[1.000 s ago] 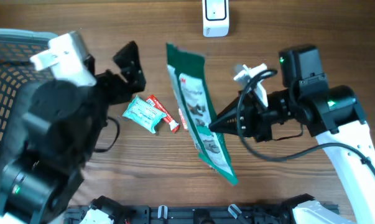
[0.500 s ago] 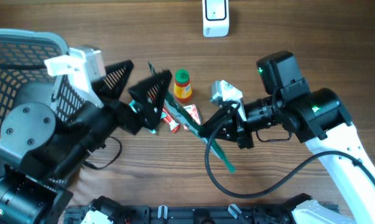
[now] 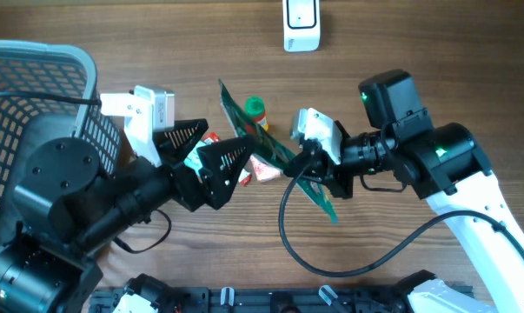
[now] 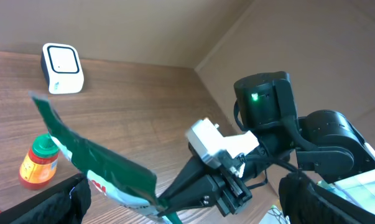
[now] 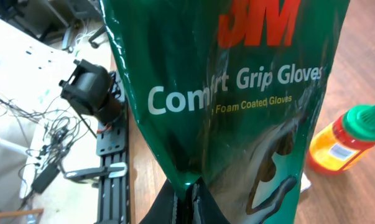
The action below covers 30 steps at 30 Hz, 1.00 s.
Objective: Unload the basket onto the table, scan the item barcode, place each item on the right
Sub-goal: 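Grasp the gloves bag with the left gripper and hold it between both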
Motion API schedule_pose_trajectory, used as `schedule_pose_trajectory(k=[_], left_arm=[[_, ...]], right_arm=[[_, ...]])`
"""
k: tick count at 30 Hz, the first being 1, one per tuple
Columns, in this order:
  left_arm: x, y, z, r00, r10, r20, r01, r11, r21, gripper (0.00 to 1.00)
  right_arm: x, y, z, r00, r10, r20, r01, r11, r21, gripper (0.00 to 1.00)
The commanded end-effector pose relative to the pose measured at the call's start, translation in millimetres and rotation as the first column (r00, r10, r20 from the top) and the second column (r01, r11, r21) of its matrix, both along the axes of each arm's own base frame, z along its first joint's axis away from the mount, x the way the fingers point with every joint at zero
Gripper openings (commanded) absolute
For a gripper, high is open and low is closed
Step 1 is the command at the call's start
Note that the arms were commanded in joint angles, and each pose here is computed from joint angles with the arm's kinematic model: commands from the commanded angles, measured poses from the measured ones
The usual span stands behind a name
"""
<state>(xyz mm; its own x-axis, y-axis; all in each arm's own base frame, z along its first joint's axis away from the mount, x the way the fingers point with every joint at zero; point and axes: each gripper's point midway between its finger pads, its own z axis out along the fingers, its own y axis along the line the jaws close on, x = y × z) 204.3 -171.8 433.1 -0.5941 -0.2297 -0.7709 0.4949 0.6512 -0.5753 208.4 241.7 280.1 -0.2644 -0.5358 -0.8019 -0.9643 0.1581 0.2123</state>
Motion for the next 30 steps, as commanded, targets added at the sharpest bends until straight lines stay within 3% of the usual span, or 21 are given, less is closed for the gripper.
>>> schedule_pose_trajectory(k=[1,4,7,9,14,18,20,21,23,24,26,30], left_arm=[[-1,-2,1,1.000,-0.015,-0.001,0.015,1.000,-0.004,1.00],[11,5,2,0.998,0.063,-0.004,-0.063,0.998,-0.009,1.00],[33,20,-15,0.946,0.248,-0.207,-0.270,0.960,-0.081,1.00],[51,25,-34,0.876,0.345,-0.336,-0.394,0.915,-0.086,1.00],[94,3,-75,0.771,0.375,-0.515,-0.466,0.883,-0.056,1.00],[117,-23,-74,0.799,0.221,-0.560,-0.364,0.918,-0.156,1.00],[123,-13,-72,0.791,0.218,-0.571,-0.379,0.908,-0.178,0.99],[124,-5,-74,0.778,0.230,-0.585,-0.397,0.902,-0.172,0.90],[122,8,-85,0.737,0.249,-0.628,-0.424,0.894,-0.144,0.62],[119,14,-94,0.703,0.268,-0.658,-0.443,0.889,-0.112,0.59],[111,17,-105,0.666,0.279,-0.692,-0.450,0.890,-0.074,0.81],[98,15,-115,0.628,0.257,-0.735,-0.423,0.905,-0.044,0.98]], right_arm=[[10,3,6,0.996,-0.082,-0.034,0.082,0.996,0.016,0.05],[21,6,12,0.989,-0.139,-0.047,0.140,0.989,0.038,0.05],[35,0,7,0.971,-0.235,-0.043,0.235,0.972,-0.003,0.05],[38,-2,5,0.965,-0.258,-0.047,0.257,0.966,-0.016,0.04],[31,5,4,0.972,-0.231,-0.035,0.230,0.973,-0.028,0.05],[35,4,-14,0.954,-0.291,0.078,0.300,0.941,-0.155,0.05],[32,8,-18,0.952,-0.285,0.115,0.303,0.933,-0.192,0.05],[30,10,-18,0.952,-0.280,0.123,0.300,0.933,-0.196,0.05],[32,9,-18,0.949,-0.288,0.132,0.310,0.930,-0.200,0.05],[32,10,-18,0.948,-0.288,0.134,0.311,0.930,-0.196,0.05],[35,11,-15,0.946,-0.293,0.140,0.315,0.931,-0.183,0.05],[38,14,-11,0.941,-0.309,0.139,0.329,0.931,-0.160,0.05]])
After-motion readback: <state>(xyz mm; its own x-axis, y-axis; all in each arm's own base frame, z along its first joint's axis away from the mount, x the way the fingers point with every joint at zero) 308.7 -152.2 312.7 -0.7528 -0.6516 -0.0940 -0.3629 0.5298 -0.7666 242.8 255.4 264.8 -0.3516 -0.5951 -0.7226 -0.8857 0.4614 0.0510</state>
